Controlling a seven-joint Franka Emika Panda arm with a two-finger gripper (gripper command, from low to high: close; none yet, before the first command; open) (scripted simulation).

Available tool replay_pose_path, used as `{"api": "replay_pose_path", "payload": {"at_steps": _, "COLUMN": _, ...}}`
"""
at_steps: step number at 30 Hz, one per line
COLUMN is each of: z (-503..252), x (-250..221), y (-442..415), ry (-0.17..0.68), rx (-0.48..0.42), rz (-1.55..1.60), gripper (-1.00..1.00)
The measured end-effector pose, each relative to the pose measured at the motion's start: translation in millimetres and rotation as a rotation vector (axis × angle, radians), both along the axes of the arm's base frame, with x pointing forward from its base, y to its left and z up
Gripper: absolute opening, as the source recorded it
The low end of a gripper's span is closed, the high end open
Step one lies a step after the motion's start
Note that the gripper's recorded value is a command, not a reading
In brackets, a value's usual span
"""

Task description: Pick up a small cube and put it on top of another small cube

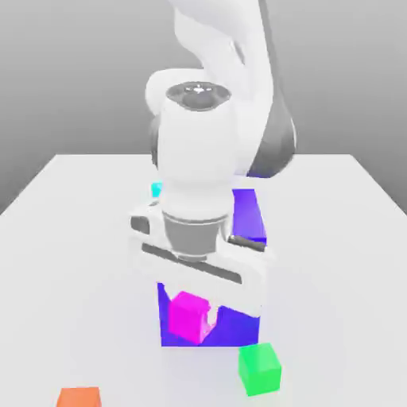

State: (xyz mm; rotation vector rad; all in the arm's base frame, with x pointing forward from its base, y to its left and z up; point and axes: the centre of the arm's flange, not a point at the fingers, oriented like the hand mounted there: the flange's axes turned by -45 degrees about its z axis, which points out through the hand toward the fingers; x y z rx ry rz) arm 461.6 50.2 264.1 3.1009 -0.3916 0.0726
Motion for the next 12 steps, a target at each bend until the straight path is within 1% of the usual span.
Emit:
{"api": "replay_pose_path", "payload": {"at_steps": 2, "z": -0.9, "x": -5.1, "y": 34.1, "ry": 0.011, "rx": 0.001, "rz": 0.134, "gripper": -1.0}}
{"api": "replay_pose_path", "payload": {"at_steps": 4, "z": -22.0, "x": -12.3, "y": 34.8, "ry": 0.036, "rx": 0.015, "rz": 0.12, "gripper": -1.0}}
{"api": "replay_pose_path", "payload": {"at_steps": 8, "z": -70.8, "x": -14.0, "y": 34.7, "ry": 0.043, "rx": 0.018, "rz": 0.115, "gripper": -1.0}}
{"api": "replay_pose_path", "payload": {"at_steps": 9, "z": -80.2, "x": -14.7, "y": 34.8, "ry": 0.044, "rx": 0.018, "rz": 0.115, "gripper": 1.0}}
{"api": "replay_pose_path", "payload": {"at_steps": 12, "z": -80.2, "x": -14.7, "y": 34.8, "ry": 0.044, "rx": 0.018, "rz": 0.115, "gripper": 1.0}}
